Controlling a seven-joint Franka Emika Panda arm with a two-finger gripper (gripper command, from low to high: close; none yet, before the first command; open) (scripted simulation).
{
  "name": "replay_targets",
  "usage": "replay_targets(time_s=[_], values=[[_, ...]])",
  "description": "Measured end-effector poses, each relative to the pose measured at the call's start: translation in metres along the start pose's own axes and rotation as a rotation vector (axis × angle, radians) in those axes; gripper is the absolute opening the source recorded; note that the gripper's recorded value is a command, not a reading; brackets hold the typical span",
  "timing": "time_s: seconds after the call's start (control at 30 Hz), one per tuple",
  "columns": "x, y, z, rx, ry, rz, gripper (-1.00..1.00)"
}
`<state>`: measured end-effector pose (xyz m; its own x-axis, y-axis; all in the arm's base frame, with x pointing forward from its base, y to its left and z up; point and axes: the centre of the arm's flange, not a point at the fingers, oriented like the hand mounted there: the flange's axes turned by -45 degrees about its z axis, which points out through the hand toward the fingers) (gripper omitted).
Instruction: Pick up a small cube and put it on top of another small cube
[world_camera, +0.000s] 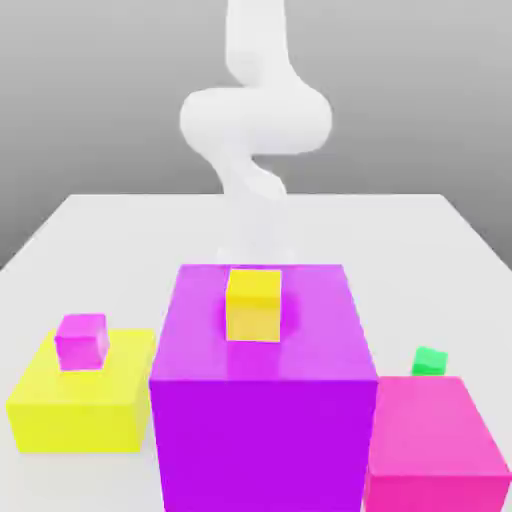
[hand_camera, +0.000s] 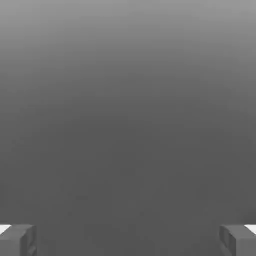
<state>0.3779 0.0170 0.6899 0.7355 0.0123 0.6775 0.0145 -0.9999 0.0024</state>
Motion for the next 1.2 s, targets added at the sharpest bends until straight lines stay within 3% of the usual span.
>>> replay_targets(time_s=[0.27, 0.53, 0.83, 1.1, 1.2], values=[[0.008, -0.065, 0.123, 0.032, -0.177, -0.096, 0.0], [-0.024, -0.142, 0.242, 0.07, -0.347, -0.199, 0.0], [-0.108, -0.233, 0.362, 0.12, -0.536, -0.319, 0.0], [-0.221, -0.305, 0.446, 0.166, -0.706, -0.419, 0.0], [-0.258, -0.314, 0.48, 0.171, -0.728, -0.43, 0.0]])
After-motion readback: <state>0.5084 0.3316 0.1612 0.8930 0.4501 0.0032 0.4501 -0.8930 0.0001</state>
